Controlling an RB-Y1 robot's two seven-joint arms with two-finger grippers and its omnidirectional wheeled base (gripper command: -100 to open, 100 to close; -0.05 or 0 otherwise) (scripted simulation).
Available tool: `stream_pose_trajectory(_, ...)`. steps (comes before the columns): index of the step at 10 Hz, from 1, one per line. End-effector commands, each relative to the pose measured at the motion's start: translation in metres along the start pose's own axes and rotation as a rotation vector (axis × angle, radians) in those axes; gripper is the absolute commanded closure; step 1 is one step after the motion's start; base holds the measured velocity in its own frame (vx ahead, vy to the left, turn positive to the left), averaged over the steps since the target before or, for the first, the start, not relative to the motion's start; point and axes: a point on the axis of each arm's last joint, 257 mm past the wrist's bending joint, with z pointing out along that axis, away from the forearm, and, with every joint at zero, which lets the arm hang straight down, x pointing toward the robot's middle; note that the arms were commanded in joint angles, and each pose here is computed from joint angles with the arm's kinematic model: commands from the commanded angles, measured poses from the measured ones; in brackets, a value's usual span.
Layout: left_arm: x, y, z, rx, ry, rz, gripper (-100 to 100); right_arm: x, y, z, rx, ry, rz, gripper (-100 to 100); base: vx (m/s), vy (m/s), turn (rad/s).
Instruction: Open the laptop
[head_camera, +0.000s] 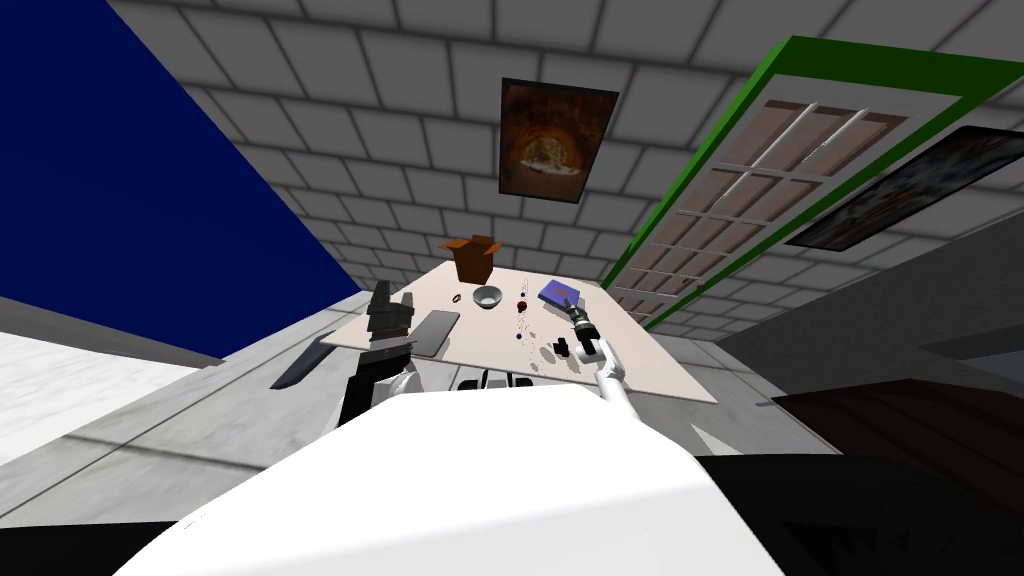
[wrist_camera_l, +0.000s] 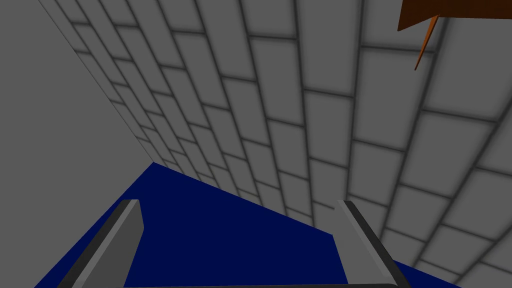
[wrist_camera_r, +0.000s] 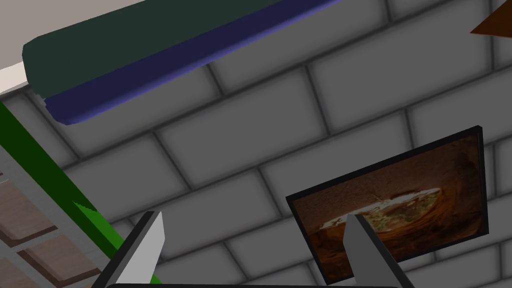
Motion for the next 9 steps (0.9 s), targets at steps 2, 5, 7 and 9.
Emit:
stream_pose_trajectory(2,0.0,0.0,0.0,0.0,0.0,0.0,0,0.0,0.011,-0.01,-0.018,0.01,-0.017,-100,0.0,0.038,-0.108)
stream_pose_trajectory(5,0.0,0.0,0.0,0.0,0.0,0.0,0,-0.002,0.025,-0.02,-0.041,0.016,-0.032,-100,0.007,0.012,-0.077)
stream_pose_trajectory(7,0.0,0.0,0.0,0.0,0.0,0.0,0,-0.004,0.027,-0.019,-0.045,0.012,-0.032,-100,0.0,-0.003,0.007)
stream_pose_trajectory(9,0.0,0.0,0.0,0.0,0.0,0.0,0,-0.004,0.027,-0.019,-0.045,0.012,-0.032,-100,-0.004,-0.007,0.015)
